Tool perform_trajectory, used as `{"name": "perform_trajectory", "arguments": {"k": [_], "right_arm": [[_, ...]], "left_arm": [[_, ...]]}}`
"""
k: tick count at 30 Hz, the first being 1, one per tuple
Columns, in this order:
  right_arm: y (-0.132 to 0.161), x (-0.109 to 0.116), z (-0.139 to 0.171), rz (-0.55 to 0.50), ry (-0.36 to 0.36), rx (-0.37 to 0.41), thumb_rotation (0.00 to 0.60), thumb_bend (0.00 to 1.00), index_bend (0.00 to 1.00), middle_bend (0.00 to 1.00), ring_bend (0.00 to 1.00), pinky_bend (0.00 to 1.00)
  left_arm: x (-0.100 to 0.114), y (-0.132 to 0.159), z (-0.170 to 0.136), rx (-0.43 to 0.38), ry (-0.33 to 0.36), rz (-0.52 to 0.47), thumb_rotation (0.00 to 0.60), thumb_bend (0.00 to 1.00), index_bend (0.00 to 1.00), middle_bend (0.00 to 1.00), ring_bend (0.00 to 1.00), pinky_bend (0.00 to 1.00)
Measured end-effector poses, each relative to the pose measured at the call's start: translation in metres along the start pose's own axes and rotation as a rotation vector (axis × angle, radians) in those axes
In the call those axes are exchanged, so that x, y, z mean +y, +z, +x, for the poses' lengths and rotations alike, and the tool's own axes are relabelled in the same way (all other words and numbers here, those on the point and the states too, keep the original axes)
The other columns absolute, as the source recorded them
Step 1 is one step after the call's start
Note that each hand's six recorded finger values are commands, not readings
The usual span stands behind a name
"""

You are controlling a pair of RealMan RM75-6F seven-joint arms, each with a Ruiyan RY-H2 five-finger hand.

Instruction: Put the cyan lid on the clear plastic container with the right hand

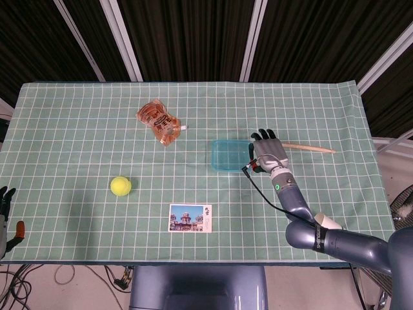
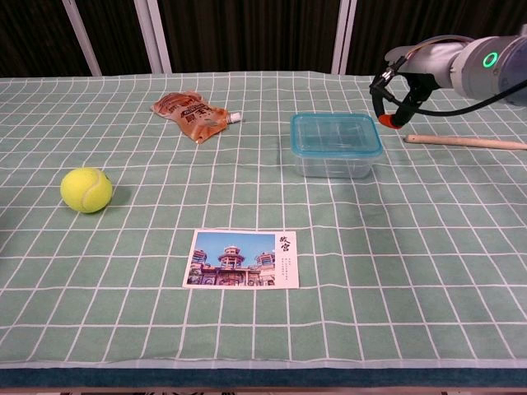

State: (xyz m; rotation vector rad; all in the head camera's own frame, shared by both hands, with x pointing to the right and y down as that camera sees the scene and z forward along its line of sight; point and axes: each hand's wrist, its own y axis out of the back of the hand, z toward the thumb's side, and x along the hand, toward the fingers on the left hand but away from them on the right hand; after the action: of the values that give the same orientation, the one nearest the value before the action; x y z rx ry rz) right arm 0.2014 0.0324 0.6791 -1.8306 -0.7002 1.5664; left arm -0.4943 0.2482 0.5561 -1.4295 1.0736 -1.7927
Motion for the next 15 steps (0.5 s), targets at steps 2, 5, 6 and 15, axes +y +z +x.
{"name": "perform_trajectory", "arguments": {"k": [2,5,6,15], "right_arm": [[-0.004,-0.005,0.003,0.007,0.008,-0.004,0.6,0.5,0.6,0.18,0.01,0.0],[-0.006,-0.008,0.003,0.005,0.011,-0.009,0.6,0.5,0.6,0.14,0.01,0.0],[-0.007,-0.009,0.002,0.004,0.011,-0.01,0.6,0.5,0.6,0.12,0.01,0.0],[0.0,-0.02,-0.002,0.013,0.011,0.001,0.6,0.5,0.6,0.02,0.0,0.0]], "left_arm": [[0.0,0.0,0.0,0.001,-0.002,0.001,0.6,0.5,0.04,0.0,0.0,0.0],[-0.001,0.0,0.0,0.002,-0.003,0.002,0.6,0.5,0.04,0.0,0.0,0.0],[-0.001,0.0,0.0,0.003,-0.003,0.002,0.6,0.5,0.04,0.0,0.0,0.0],[-0.001,-0.001,0.001,0.005,-0.004,0.004,0.6,0.5,0.04,0.0,0.0,0.0]]}}
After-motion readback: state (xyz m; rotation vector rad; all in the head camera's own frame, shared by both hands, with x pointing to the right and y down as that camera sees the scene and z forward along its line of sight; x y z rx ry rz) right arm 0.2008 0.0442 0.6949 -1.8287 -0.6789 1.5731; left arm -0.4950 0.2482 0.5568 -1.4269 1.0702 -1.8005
